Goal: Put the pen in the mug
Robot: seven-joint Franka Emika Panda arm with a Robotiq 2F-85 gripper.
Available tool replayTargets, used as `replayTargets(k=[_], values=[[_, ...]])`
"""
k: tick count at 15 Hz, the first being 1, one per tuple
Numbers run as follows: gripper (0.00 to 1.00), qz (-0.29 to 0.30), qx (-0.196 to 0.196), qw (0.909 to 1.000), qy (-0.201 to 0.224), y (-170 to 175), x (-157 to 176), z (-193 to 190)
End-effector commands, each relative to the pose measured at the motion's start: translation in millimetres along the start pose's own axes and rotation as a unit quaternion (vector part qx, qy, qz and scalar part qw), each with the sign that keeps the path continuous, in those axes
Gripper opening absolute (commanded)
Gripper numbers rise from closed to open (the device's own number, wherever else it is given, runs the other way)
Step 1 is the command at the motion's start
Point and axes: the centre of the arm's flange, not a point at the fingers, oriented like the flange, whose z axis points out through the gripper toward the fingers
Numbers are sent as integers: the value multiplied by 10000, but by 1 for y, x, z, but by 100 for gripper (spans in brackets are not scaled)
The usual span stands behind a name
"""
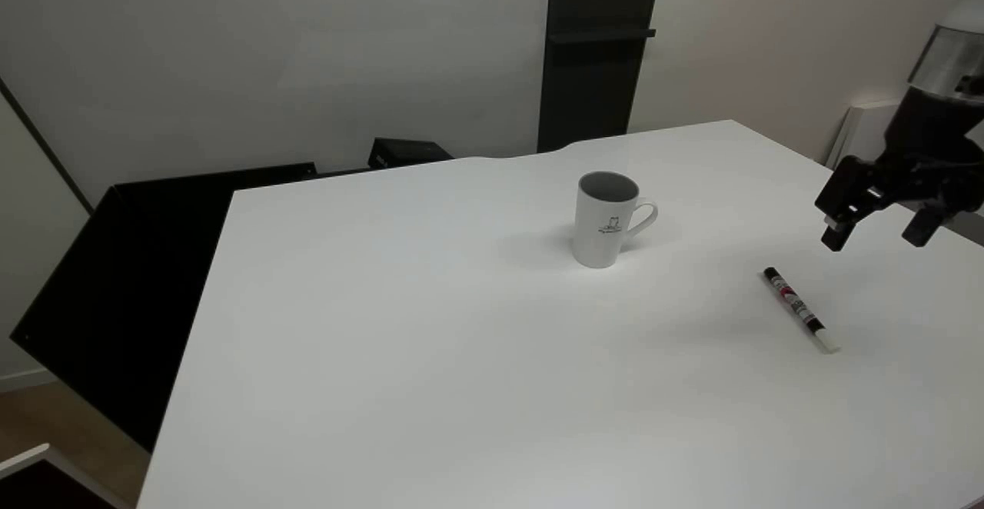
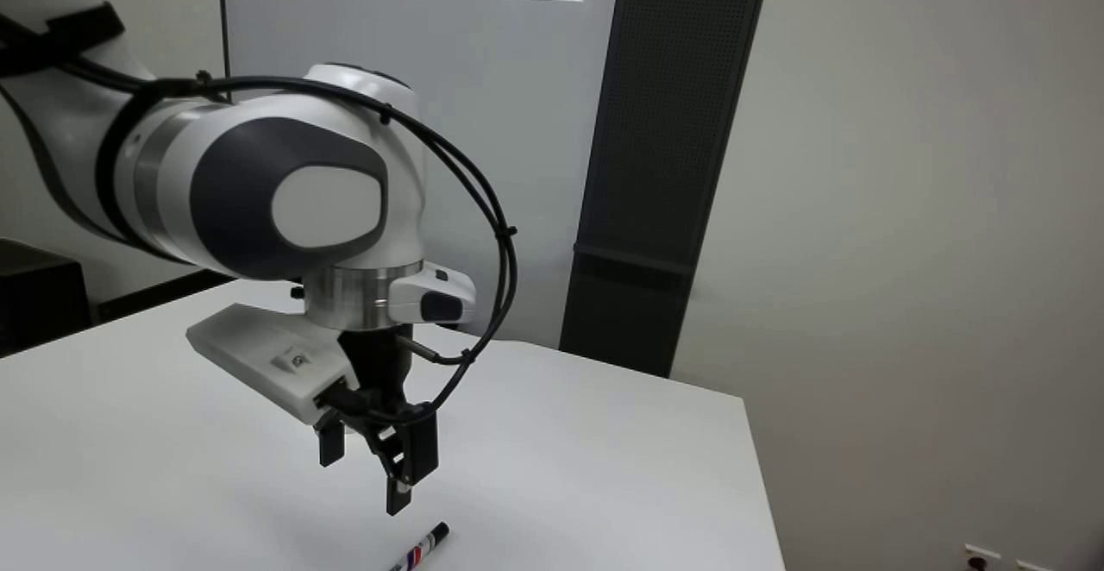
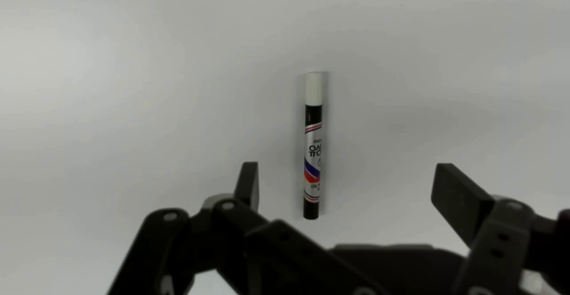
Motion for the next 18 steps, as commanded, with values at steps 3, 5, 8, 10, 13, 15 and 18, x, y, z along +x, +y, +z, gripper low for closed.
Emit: replayTargets(k=[3,5,8,10,13,15,18], values=[[100,61,-55,10000,-33,2,1,10],[100,146,-33,9998,-134,6,2,24],[100,281,7,9991,-310,12,1,42],[100,312,43,9990,-326,15,0,53],[100,299,99,9992,-243,16,1,70],[100,230,115,9995,-180,16,2,81],[100,151,125,9997,-138,16,4,95]])
